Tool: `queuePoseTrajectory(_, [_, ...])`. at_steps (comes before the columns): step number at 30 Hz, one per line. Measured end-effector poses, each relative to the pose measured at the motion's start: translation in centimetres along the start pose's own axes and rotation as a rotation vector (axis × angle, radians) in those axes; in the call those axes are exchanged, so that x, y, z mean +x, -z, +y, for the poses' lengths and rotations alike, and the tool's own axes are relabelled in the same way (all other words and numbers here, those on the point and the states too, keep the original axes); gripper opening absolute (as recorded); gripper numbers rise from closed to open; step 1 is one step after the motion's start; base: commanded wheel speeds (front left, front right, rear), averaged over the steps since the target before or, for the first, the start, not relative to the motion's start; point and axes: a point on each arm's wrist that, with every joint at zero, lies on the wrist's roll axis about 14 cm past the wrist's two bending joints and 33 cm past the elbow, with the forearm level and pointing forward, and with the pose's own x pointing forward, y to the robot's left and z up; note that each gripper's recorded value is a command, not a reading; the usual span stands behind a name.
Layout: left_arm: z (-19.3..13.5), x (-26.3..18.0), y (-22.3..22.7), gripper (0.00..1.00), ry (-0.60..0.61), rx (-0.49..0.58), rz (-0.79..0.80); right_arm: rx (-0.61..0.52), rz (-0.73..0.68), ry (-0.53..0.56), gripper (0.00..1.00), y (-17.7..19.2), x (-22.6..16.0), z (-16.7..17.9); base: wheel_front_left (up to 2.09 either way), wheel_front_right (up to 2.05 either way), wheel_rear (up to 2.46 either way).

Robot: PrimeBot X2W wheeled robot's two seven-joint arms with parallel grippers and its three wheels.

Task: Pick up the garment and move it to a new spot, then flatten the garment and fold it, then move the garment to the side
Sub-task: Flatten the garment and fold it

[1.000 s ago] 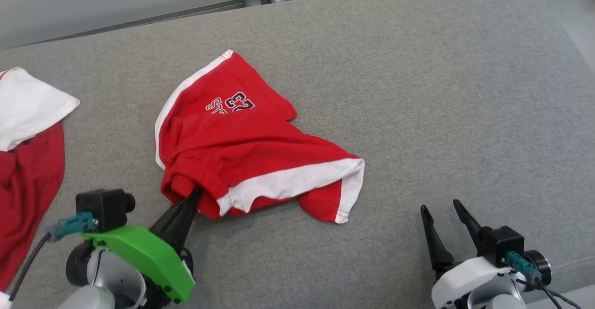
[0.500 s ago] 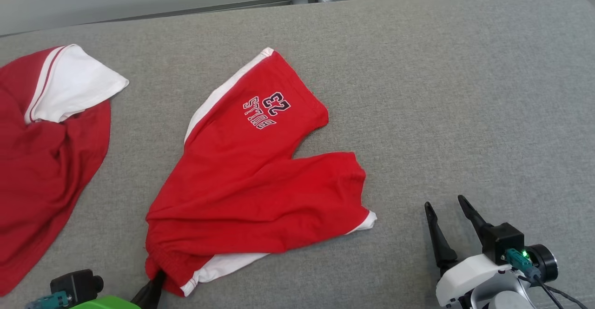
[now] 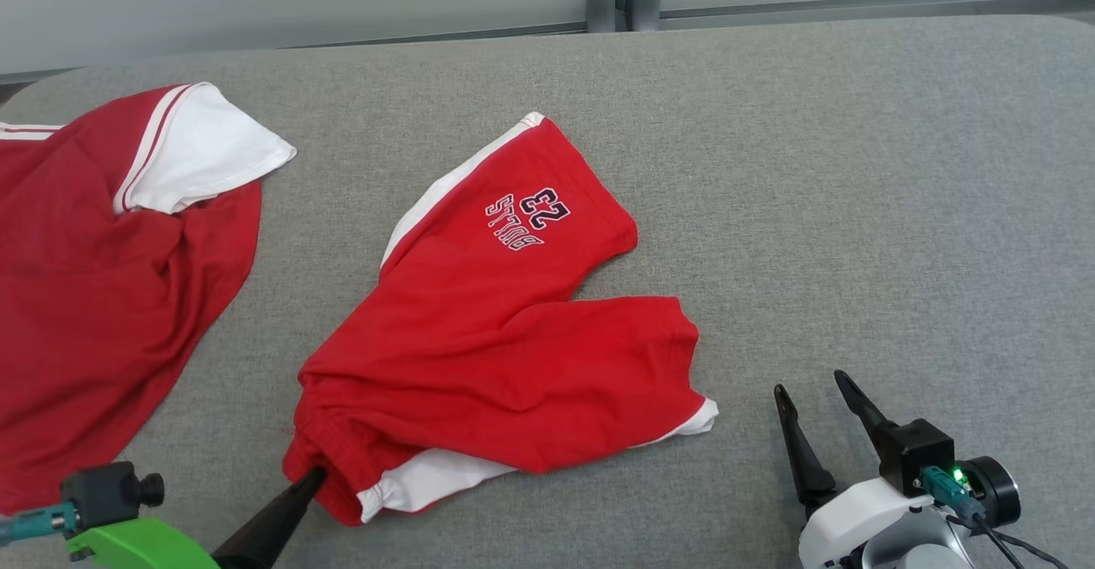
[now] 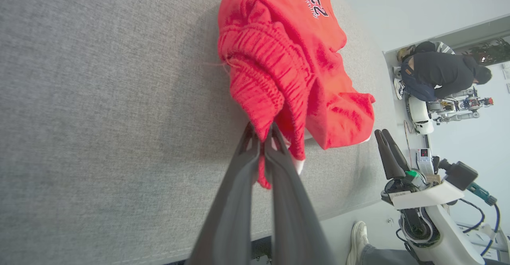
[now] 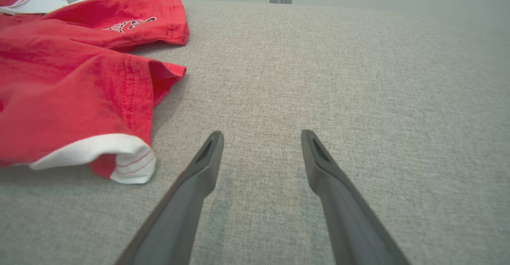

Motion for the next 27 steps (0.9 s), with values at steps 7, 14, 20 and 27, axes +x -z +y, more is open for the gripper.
queuePoseTrajectory(7, [2.2, -0.6, -0.8, 0.00, -0.051, -0.072, 0.017, 0.000, 0.002, -0.002, 1.00, 0.1, -0.2, 0.1, 0.00, 0.00, 0.00])
queuePoseTrajectory(14, [4.1, 0.1, 0.2, 0.47, -0.104, -0.114, 0.028, 0.001, 0.000, 0.022, 1.00, 0.0, -0.6, -0.6, 0.00, 0.00, 0.00])
queuePoseTrajectory(20, [6.9, 0.0, -0.9, 1.00, -0.218, -0.059, -0.048, -0.008, -0.003, 0.042, 1.00, -0.1, -1.0, -1.4, 0.00, 0.00, 0.00])
queuePoseTrajectory(27, [6.9, -0.1, -3.1, 1.00, -0.277, 0.122, -0.215, -0.015, -0.045, 0.076, 1.00, -1.4, -1.4, -2.6, 0.00, 0.00, 0.00])
